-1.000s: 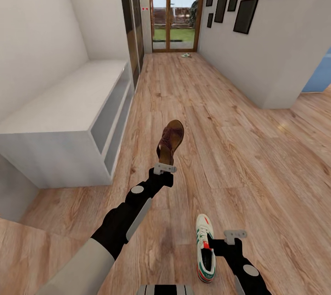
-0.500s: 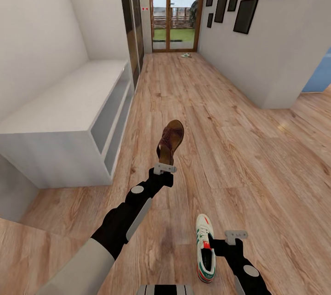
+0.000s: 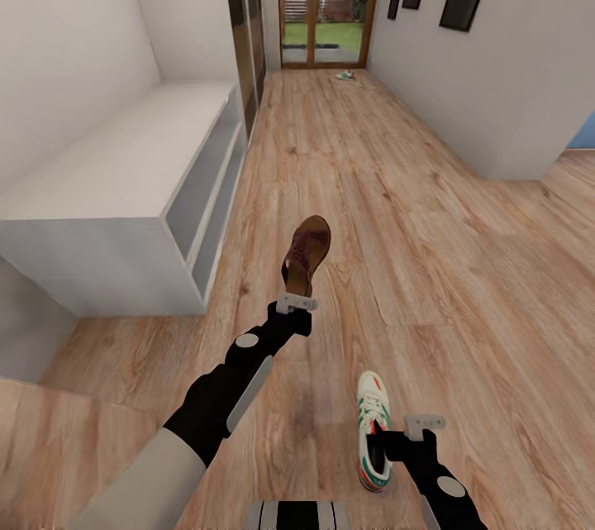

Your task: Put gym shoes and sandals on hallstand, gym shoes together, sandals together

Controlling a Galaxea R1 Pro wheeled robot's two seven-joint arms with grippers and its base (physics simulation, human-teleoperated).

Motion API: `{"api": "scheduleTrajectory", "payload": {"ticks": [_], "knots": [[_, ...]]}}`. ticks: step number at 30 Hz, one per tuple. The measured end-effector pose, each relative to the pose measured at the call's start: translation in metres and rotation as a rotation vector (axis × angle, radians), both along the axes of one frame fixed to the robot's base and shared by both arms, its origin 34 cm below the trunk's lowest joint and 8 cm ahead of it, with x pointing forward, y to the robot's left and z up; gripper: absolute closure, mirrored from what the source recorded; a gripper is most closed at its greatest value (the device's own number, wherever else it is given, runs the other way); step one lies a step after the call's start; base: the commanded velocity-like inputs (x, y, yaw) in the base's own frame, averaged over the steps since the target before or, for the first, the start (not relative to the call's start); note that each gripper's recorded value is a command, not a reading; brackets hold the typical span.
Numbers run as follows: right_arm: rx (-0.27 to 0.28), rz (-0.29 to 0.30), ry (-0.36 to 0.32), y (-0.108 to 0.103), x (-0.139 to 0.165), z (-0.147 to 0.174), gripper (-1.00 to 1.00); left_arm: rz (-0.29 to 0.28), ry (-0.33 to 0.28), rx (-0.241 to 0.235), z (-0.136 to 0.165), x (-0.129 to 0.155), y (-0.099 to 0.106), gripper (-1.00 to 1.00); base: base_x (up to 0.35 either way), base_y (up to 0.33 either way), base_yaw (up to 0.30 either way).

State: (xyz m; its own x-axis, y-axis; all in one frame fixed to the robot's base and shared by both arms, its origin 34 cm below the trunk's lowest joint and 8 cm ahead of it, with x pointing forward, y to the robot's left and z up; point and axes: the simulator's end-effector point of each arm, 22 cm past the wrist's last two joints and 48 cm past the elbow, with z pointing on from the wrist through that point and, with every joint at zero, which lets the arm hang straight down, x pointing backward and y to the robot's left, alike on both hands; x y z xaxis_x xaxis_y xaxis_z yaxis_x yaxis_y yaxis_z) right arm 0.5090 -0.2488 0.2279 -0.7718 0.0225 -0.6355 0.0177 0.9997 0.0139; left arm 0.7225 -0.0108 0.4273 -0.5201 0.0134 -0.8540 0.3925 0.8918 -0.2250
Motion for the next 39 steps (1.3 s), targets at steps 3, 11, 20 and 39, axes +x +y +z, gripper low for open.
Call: {"api": "scheduleTrajectory", "payload": {"ticks": [3,11,20,39], "knots": [[0.001,0.0,0.017,0.0,-0.005,-0.007,-1.0,0.0,0.017,0.0,-0.011,-0.001,0.0,1.0,0.0,0.0,0.089],[-0.001,-0.001,0.063,-0.001,-0.018,-0.027,-1.0,0.0,0.062,0.0,-0.041,-0.006,0.0,1.0,0.0,0.0,-0.012],[0.0,-0.001,0.114,0.0,-0.034,-0.048,-1.0,0.0,0.113,0.0,-0.074,-0.013,0.0,1.0,0.0,0.0,-0.119],[0.001,0.0,0.164,0.001,-0.05,-0.068,-1.0,0.0,0.164,0.0,-0.106,-0.021,0.0,1.0,0.0,0.0,-0.018]]}}
